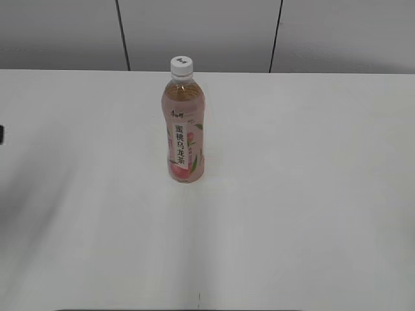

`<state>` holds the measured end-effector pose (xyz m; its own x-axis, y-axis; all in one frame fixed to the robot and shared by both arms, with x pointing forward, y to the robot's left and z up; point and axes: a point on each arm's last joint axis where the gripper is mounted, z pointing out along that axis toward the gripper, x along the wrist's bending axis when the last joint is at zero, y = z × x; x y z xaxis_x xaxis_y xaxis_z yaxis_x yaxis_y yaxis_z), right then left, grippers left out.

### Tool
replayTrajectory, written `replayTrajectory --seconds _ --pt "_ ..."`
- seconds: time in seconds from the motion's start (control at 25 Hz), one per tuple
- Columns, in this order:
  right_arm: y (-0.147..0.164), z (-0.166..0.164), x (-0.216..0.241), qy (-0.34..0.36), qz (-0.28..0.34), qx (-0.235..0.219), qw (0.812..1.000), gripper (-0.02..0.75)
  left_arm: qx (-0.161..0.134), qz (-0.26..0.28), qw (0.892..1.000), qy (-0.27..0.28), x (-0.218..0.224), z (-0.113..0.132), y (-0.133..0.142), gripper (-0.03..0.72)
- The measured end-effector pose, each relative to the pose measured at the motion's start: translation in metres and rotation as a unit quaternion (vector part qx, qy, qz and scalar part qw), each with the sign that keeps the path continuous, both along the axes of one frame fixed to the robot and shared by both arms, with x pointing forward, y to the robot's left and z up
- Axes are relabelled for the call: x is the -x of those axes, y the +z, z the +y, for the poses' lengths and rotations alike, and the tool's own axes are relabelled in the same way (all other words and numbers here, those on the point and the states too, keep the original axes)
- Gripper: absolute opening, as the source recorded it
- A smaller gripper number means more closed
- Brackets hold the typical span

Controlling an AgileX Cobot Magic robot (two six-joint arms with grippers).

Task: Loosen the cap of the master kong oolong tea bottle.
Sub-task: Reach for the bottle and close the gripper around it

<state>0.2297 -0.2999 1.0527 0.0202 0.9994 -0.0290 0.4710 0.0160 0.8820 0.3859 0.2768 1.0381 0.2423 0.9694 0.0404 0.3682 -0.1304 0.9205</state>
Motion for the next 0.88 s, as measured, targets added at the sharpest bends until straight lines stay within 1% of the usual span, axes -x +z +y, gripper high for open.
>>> replayTrajectory --seconds 0.04,0.08,0.16,0.24,0.48,0.56,0.68,0.8,0.88 --pt "0.000 0.000 0.000 0.000 0.000 0.000 1.000 0.420 -0.004 0.014 1.000 -0.005 -0.007 -0.003 -0.006 0.382" --pt "0.000 0.000 0.000 0.000 0.000 0.000 1.000 0.420 -0.012 0.043 0.999 -0.011 -0.018 -0.007 -0.017 0.382" --pt "0.000 0.000 0.000 0.000 0.000 0.000 1.000 0.420 -0.029 0.055 0.998 -0.028 -0.026 -0.016 -0.027 0.382" --pt "0.000 0.000 0.000 0.000 0.000 0.000 1.000 0.420 -0.039 0.047 0.997 -0.040 -0.029 -0.025 -0.029 0.382" --pt "0.000 0.000 0.000 0.000 0.000 0.000 1.000 0.420 -0.060 -0.004 0.996 -0.073 -0.029 -0.043 -0.023 0.382" --pt "0.000 0.000 0.000 0.000 0.000 0.000 1.000 0.420 -0.071 -0.009 0.994 -0.084 -0.029 -0.047 -0.024 0.382" --pt "0.000 0.000 0.000 0.000 0.000 0.000 1.000 0.420 -0.081 0.001 0.992 -0.095 -0.032 -0.052 -0.030 0.382" --pt "0.000 0.000 0.000 0.000 0.000 0.000 1.000 0.420 -0.081 0.009 0.992 -0.092 -0.034 -0.053 -0.034 0.382" --pt "0.000 0.000 0.000 0.000 0.000 0.000 1.000 0.420 -0.069 0.005 0.994 -0.088 -0.036 -0.054 -0.033 0.382"
